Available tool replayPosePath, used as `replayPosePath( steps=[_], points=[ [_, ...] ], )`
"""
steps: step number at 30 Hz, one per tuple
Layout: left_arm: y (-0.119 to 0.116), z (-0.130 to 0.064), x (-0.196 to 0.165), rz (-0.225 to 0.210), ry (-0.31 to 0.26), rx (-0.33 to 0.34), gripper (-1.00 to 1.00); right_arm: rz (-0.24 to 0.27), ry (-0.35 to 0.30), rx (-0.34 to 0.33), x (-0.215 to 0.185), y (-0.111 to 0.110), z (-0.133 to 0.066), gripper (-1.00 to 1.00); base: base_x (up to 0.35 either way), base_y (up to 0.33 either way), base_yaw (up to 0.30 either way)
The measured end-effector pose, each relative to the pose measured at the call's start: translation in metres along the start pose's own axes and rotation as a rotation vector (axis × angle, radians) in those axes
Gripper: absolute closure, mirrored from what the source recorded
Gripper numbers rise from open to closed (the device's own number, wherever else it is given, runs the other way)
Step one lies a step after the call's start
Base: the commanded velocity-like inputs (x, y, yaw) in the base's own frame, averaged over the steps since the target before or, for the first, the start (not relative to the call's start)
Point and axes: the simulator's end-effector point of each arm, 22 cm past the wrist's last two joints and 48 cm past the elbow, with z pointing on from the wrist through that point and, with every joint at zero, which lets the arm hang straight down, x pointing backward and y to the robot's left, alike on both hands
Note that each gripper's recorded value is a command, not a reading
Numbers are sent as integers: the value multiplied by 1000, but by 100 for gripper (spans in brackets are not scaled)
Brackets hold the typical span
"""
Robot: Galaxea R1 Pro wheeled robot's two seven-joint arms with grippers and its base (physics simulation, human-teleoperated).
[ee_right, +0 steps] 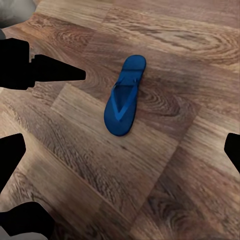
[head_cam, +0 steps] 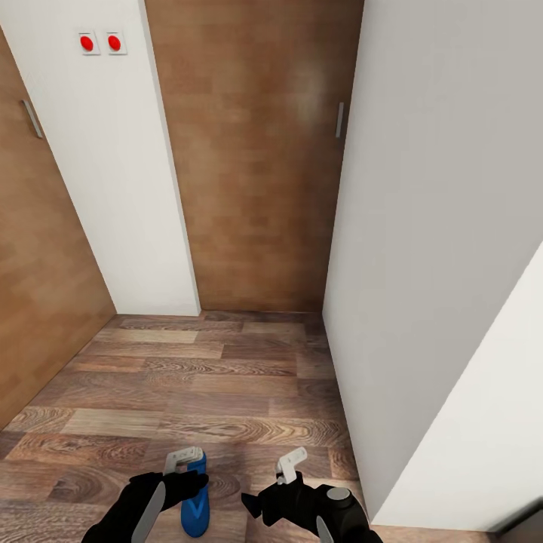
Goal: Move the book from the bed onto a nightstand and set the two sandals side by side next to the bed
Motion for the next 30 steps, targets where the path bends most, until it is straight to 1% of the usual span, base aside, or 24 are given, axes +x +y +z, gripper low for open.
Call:
replayPosePath(
  steps=[22, 30],
  points=[
    [0, 0, 0, -2, 0, 0, -100, 0, -2, -1, -1, 0, 0, -100, 0, 0, 0],
    [5, 10, 13, -5, 31, -7, -100, 21, 23, -6, 11, -3, 7, -100, 0, 0, 0]
  ],
)
